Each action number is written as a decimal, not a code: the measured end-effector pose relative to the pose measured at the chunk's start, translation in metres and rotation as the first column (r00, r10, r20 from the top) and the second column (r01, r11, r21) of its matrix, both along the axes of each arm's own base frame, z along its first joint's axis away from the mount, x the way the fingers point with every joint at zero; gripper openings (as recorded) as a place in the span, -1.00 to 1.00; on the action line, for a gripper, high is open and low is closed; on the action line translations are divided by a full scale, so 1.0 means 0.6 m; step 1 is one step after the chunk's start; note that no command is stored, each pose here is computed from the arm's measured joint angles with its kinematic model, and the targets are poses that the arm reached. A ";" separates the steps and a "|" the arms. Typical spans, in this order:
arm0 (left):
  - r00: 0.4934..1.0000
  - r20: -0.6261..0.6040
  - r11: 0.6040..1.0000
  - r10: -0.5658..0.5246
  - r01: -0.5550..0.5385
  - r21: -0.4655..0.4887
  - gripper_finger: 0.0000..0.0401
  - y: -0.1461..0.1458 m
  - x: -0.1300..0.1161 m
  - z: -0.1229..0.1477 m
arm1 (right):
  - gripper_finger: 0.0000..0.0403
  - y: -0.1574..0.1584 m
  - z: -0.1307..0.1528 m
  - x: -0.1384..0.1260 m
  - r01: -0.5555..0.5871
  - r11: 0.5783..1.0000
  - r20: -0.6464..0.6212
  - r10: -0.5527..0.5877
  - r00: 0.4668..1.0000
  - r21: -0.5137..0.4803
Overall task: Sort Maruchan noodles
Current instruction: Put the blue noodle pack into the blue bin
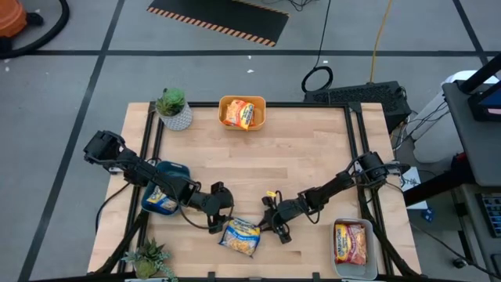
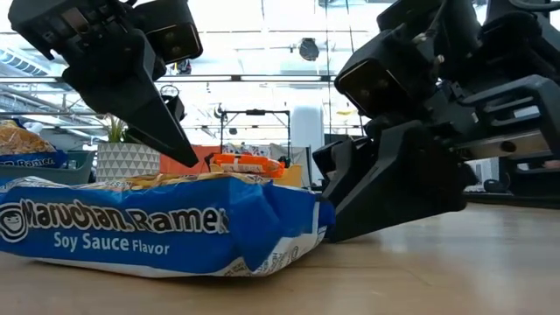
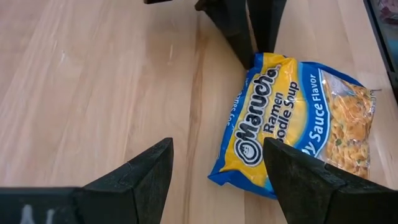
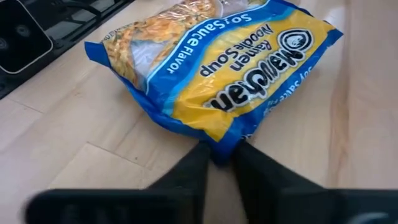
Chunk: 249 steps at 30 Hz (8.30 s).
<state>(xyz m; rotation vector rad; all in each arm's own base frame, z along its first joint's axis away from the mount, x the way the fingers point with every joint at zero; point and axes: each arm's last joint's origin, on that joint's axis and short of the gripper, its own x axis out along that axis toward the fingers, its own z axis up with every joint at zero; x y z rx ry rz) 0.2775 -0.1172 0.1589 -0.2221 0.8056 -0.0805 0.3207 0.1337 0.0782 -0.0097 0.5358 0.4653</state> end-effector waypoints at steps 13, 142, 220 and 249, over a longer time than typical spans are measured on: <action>1.000 -0.008 0.998 0.002 -0.002 -0.058 0.26 -0.002 0.001 0.001 | -0.99 -0.012 0.048 -0.005 0.071 0.988 0.042 -0.066 0.997 -0.134; 0.845 -0.021 0.798 0.534 -0.512 -0.319 -0.56 0.132 -0.196 0.197 | -0.47 -0.146 0.357 -0.218 0.423 0.899 0.173 -0.402 0.899 -0.114; 0.691 -0.425 0.743 0.585 -0.667 -0.061 -0.56 0.160 -0.341 0.177 | -0.47 -0.140 0.335 -0.221 0.415 0.904 0.127 -0.401 0.907 -0.105; 0.936 -0.345 0.803 -0.078 0.264 0.534 -0.56 0.161 -0.316 0.213 | -0.47 -0.140 0.334 -0.221 0.407 0.905 0.132 -0.392 0.910 -0.121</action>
